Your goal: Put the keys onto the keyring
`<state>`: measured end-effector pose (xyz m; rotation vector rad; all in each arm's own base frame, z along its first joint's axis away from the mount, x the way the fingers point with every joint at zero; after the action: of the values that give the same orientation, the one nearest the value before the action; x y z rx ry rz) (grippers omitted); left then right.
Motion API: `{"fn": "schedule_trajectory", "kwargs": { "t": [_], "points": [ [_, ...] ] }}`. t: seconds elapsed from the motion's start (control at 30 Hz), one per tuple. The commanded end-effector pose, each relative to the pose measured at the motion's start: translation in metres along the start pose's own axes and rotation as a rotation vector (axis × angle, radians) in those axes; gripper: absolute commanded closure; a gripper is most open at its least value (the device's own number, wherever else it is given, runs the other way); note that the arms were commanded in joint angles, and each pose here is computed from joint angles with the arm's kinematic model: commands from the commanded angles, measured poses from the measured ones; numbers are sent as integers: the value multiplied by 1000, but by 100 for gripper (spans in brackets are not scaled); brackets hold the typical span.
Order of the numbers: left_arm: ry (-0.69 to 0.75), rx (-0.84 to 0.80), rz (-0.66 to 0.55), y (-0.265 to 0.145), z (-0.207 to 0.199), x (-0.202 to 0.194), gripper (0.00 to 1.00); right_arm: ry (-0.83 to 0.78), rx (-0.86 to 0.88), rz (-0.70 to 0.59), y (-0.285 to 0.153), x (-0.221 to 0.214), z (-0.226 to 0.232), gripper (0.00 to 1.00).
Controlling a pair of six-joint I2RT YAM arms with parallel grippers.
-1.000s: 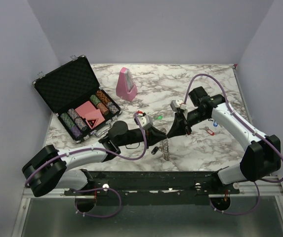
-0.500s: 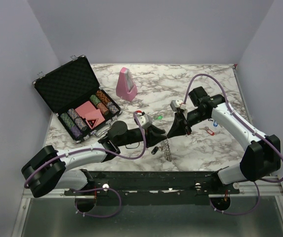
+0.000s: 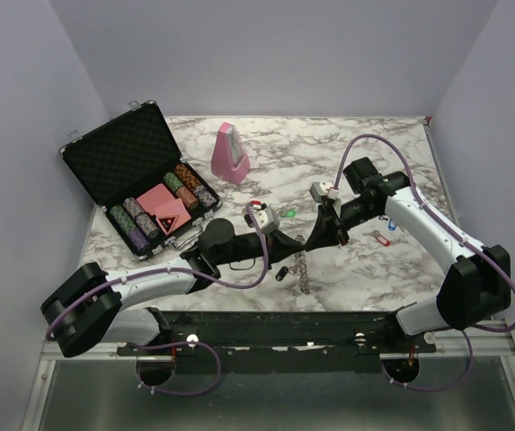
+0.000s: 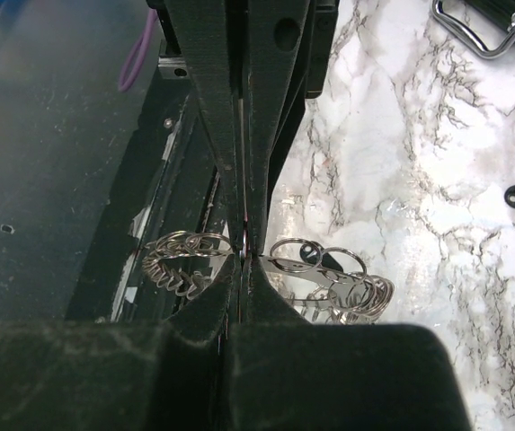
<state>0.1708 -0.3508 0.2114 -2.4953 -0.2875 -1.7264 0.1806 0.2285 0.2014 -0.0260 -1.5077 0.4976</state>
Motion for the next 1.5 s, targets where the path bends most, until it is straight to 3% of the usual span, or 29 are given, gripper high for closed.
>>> {"fn": "schedule_trajectory", "kwargs": {
  "t": [0.0,0.17,0.4,0.5,0.77,1.0,1.23,1.47],
  "points": [
    [13,-34,-10,4,-7,7,100,5,11,-26,2,4,1,100],
    [19,-6,-23,0,-3,8,100,4,10,-26,2,5,1,98],
    [39,19,-56,-9,-2,11,100,0,6,-16,1,4,1,70],
    [42,12,-69,-12,-4,11,100,-3,4,-13,1,4,1,64],
    [114,-9,-93,-22,-8,11,100,-26,12,-16,0,6,3,61],
    [274,-72,-123,-34,-20,15,100,-39,8,-15,-2,7,4,60],
    [455,-114,-81,-44,-26,10,100,-41,-3,-21,-5,9,3,60],
    [539,-119,-37,-52,-28,12,100,-44,-11,-22,-7,8,1,59]
  ]
}}
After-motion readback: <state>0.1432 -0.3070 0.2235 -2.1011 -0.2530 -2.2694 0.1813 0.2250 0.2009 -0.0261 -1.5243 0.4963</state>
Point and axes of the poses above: each gripper's point midway between its finger pads, its own y axis out along the fingers, its own z axis along the line the jaws close on, x = y × z, the point moved 1 cm from there along -y, back along the fingers, and after that the axes turned 8 degrees about -y, right-handed, at the moved point
